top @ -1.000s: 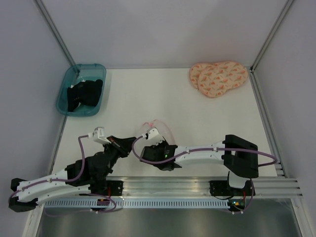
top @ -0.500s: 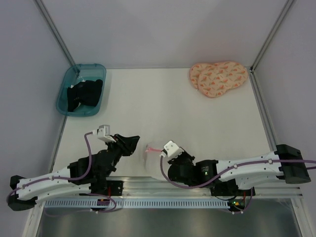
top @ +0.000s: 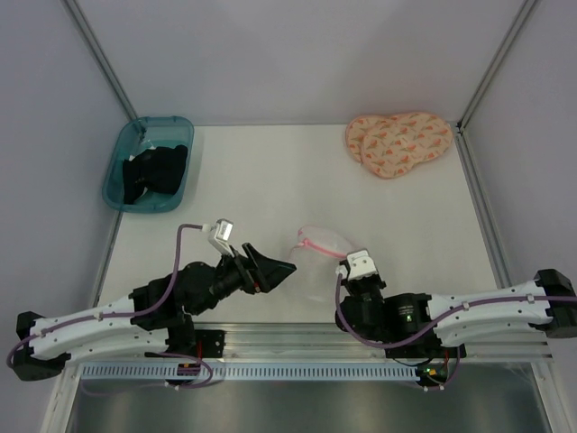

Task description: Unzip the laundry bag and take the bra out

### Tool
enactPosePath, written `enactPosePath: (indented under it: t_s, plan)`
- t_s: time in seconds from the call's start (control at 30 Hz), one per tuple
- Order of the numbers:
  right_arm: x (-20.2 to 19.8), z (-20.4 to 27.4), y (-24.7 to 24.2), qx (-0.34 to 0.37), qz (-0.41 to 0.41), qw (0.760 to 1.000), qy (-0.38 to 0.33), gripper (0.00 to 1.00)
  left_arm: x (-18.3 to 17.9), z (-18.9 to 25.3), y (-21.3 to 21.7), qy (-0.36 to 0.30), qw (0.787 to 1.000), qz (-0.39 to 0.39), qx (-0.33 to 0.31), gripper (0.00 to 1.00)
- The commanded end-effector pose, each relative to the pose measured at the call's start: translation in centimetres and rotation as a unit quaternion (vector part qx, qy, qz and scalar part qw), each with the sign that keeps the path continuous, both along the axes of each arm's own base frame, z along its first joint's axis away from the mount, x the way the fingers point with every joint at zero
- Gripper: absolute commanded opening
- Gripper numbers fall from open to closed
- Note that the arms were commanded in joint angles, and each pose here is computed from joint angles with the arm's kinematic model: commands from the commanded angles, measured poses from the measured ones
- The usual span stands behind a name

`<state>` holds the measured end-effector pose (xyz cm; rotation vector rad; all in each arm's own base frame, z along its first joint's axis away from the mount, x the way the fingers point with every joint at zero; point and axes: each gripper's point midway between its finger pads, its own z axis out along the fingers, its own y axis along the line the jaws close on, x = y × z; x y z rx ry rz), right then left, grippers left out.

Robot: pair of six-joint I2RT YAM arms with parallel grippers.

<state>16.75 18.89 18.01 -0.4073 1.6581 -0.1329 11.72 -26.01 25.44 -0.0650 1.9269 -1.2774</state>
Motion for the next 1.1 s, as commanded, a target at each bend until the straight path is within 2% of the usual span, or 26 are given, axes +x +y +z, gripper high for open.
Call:
enactPosePath:
  t_s: [0.0, 0.13, 0.2, 0.3, 0.33, 0.37, 0.4, 0.47, 0.6, 0.73, 0.77, 1.07]
  plan:
    - [0.2, 1.8, -1.7, 0.055, -0.033, 0.997, -0.034, 0.00, -1.0, 1.2, -0.8, 0.043, 0.996, -0.023, -0.071, 0.99]
    - [0.2, 2.2, -2.5, 0.084, -0.030, 0.995, -0.032, 0.00, -1.1, 1.4, -2.6, 0.055, 0.992, -0.047, -0.103, 1.00]
    - [0.2, 2.5, -2.8, 0.085, -0.031, 0.995, -0.033, 0.00, -1.3, 0.7, -3.9, 0.062, 0.992, -0.066, -0.085, 1.00]
    - [0.2, 2.8, -2.9, 0.090, -0.033, 0.995, -0.033, 0.00, -0.8, 1.6, -5.0, 0.061, 0.990, -0.085, -0.090, 1.00]
    - [0.2, 2.9, -3.0, 0.093, -0.035, 0.995, -0.034, 0.01, 0.6, 1.6, -4.8, 0.063, 0.991, -0.074, -0.097, 1.00]
    - [0.2, 2.9, -3.1, 0.094, -0.037, 0.994, -0.035, 0.00, 0.0, 1.6, -5.3, 0.082, 0.985, -0.109, -0.108, 1.00]
    - [0.2, 2.8, -3.2, 0.094, -0.037, 0.994, -0.036, 0.00, 1.9, 1.8, -5.3, 0.084, 0.984, -0.097, -0.124, 1.00]
    - [0.2, 2.8, -3.4, 0.097, -0.041, 0.994, -0.038, 0.00, 2.4, 1.5, -5.3, 0.108, 0.978, -0.114, -0.140, 1.00]
    - [0.2, 2.7, -3.5, 0.099, -0.041, 0.994, -0.038, 0.00, 5.6, 2.7, -3.7, 0.104, 0.973, -0.067, -0.194, 1.00]
    - [0.1, 2.4, -3.4, 0.096, -0.039, 0.994, -0.040, 0.00, 6.6, 4.0, -4.1, 0.116, 0.964, -0.084, -0.225, 1.00]
    - [0.1, 2.3, -3.3, 0.093, -0.037, 0.994, -0.041, 0.00, 6.6, 2.7, -5.2, 0.149, 0.960, -0.104, -0.215, 1.00]
    - [-0.1, 2.3, -3.5, 0.086, -0.042, 0.994, -0.051, 0.00, 5.3, -0.1, -8.2, 0.252, 0.920, -0.199, -0.223, 1.00]
